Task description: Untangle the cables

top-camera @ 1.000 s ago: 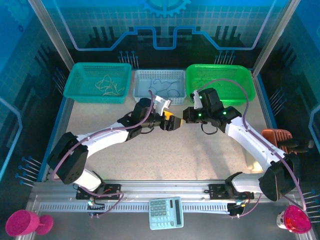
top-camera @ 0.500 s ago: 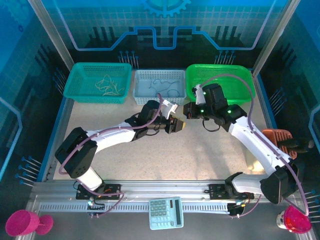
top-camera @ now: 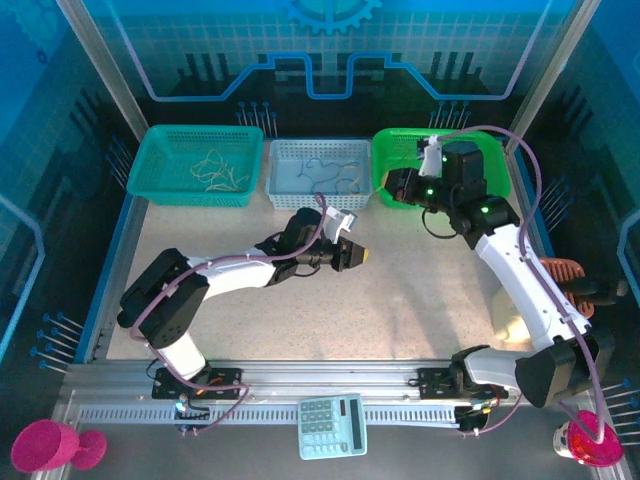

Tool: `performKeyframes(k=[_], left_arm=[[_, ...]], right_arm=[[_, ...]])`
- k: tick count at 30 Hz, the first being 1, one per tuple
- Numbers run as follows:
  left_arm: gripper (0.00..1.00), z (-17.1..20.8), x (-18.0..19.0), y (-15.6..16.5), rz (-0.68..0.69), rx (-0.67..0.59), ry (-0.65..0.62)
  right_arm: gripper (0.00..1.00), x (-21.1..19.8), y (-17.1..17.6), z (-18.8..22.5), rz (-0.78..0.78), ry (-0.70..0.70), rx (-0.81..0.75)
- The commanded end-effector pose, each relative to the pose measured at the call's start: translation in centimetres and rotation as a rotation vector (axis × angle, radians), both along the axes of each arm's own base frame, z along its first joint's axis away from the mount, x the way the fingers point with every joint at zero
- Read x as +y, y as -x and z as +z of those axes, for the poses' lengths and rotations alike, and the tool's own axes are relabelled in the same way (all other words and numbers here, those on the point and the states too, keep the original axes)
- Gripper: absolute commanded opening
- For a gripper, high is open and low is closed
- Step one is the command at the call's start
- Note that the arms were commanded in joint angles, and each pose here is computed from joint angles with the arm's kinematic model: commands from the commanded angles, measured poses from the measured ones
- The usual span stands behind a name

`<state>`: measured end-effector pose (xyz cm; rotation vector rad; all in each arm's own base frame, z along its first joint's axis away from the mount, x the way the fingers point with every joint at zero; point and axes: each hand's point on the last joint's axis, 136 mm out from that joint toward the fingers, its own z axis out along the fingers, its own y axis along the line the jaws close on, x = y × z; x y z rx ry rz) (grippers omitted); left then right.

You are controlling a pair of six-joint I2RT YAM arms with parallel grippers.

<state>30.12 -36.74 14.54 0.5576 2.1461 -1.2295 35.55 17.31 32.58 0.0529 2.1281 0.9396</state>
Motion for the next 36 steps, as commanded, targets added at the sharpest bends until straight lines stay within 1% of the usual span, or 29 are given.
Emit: performKeyframes(k=[1, 5, 9, 17, 22, 24, 27, 28, 31, 33, 34, 35, 36], left_arm=[[0.2, -0.7, -0.4, 0.3, -0.008, 0.025, 0.026], [0.19, -1.1, -0.4, 0.4, -0.008, 0.038, 0.03], [0.21, -0.4, -0.2, 0.6, -0.007, 0.036, 0.043], [0.4, 1.9, 0.9, 1.4, 0.012, 0.0, 0.046], [0.56, 3.6, 1.8, 1.5, 0.042, -0.034, 0.047], [0.61, 4.1, 2.2, 1.5, 0.057, -0.046, 0.043], [0.72, 4.9, 2.8, 1.5, 0.083, -0.066, 0.04], [0.76, 5.2, 3.1, 1.5, 0.094, -0.073, 0.038], [0.83, 6.0, 3.6, 1.5, 0.116, -0.094, 0.037], [0.87, 6.6, 4.1, 1.4, 0.135, -0.107, 0.034], [0.91, 7.1, 4.4, 1.3, 0.151, -0.116, 0.031], [0.96, 7.4, 4.7, 1.1, 0.171, -0.123, 0.023], [0.99, 7.8, 5.4, 0.8, 0.204, -0.136, 0.006]], right_arm=[[0.0, -0.7, -1.2, 2.8, -0.031, -0.051, -0.06], [0.0, -2.3, -2.4, 3.1, -0.103, -0.06, -0.066], [0.0, -4.6, -3.9, 2.1, -0.222, -0.033, -0.058], [0.0, -9.5, -7.8, -1.3, -0.508, 0.049, -0.039], [0.0, -11.6, -11.1, -1.7, -0.647, 0.077, -0.072], [0.0, -12.1, -12.2, -1.9, -0.692, 0.08, -0.083], [0.0, -12.8, -14.1, -2.3, -0.74, 0.093, -0.109], [0.0, -13.1, -14.6, -2.9, -0.762, 0.101, -0.104], [0.0, -13.9, -16.3, -5.5, -0.791, 0.156, -0.05], [0.0, -13.8, -17.5, -7.5, -0.755, 0.179, -0.004], [0.03, -13.5, -18.3, -8.8, -0.706, 0.194, 0.022], [0.2, -13.2, -18.7, -10.0, -0.663, 0.205, 0.061], [0.52, -13.1, -18.7, -11.5, -0.626, 0.219, 0.114]])
